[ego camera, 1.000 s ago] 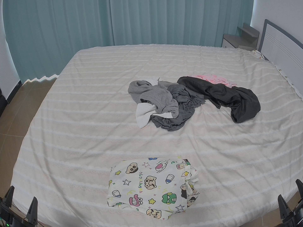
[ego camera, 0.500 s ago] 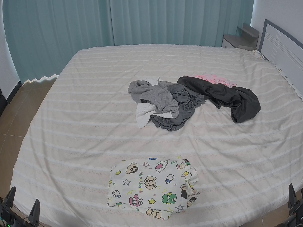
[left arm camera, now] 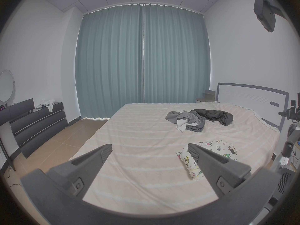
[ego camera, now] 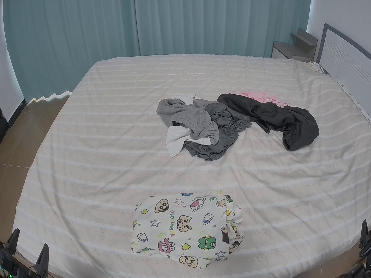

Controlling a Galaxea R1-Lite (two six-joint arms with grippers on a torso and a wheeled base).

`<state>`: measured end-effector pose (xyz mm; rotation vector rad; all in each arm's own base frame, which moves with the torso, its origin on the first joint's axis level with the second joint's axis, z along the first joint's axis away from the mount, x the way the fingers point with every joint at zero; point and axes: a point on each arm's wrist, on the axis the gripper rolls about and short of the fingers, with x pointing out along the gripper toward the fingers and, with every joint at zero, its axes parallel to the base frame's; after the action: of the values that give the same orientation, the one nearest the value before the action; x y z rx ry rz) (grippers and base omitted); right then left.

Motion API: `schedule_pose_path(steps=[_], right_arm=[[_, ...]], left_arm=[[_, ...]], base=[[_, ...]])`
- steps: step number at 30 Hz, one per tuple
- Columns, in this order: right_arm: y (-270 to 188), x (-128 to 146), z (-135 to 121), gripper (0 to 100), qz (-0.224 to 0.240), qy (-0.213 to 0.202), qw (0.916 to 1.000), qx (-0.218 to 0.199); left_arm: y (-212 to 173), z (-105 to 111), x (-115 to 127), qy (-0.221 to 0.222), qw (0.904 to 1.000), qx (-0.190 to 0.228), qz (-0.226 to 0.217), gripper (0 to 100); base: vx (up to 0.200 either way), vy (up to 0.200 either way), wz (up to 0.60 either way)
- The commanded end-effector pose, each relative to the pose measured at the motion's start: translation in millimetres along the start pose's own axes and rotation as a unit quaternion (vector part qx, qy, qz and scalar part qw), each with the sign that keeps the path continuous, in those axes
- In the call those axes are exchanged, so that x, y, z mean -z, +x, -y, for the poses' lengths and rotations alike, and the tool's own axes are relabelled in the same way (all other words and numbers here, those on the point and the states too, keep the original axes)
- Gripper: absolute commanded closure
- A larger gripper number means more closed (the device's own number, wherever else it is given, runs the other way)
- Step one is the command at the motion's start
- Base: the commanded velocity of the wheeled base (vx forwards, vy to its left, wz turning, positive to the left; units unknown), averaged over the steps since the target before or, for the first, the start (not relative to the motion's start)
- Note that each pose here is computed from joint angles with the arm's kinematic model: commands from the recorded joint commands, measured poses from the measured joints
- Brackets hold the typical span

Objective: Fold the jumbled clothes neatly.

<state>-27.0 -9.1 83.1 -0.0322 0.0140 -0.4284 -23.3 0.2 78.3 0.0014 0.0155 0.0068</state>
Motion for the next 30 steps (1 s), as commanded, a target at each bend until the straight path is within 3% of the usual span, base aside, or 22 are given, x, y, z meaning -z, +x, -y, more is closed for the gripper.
schedule_pose_path(steps=[1, 6, 14, 18, 19, 20, 21, 27, 30], right_arm=[[-1, 0, 1, 0, 0.002, -0.008, 0.9999, 0.010], [1, -2, -1, 0, -0.008, -0.049, 0.9987, 0.004], [-1, -1, -2, 0, 0.014, -0.038, 0.9976, -0.057], [1, 1, -7, 0, 0.035, -0.029, 0.9891, -0.140], [1, 1, -7, 0, 0.035, -0.029, 0.9891, -0.140], [0, 0, -9, 0, 0.045, -0.013, 0.9829, -0.178], [0, 0, -9, 0, 0.046, -0.006, 0.9817, -0.185], [1, 1, -7, 0, 0.038, 0.000, 0.9898, -0.137], [1, 1, -7, 0, 0.039, 0.002, 0.9893, -0.140]], left_arm=[[1, 0, 3, 0.000, 1.0000, 0.000, -0.008, 0], [1, 0, 3, 0.000, 1.0000, 0.000, -0.007, 0], [1, 0, 3, 0.000, 1.0000, 0.000, -0.008, 0], [1, 0, 3, 0.000, 1.0000, 0.000, -0.007, 0], [1, 0, 3, 0.000, 1.0000, 0.000, -0.007, 0], [1, 0, 3, 0.000, 1.0000, 0.000, -0.007, 0], [1, 0, 3, 0.000, 1.0000, 0.000, -0.008, 0], [1, 0, 3, 0.000, 1.0000, 0.000, -0.007, 0], [1, 0, 3, 0.000, 1.0000, 0.000, -0.007, 0]], base=[[0.000, 0.000, 0.00], [0.000, 0.000, 0.00], [0.000, 0.000, 0.00], [0.000, 0.000, 0.00], [0.000, 0.000, 0.00], [0.000, 0.000, 0.00], [0.000, 0.000, 0.00], [0.000, 0.000, 0.00], [0.000, 0.000, 0.00]])
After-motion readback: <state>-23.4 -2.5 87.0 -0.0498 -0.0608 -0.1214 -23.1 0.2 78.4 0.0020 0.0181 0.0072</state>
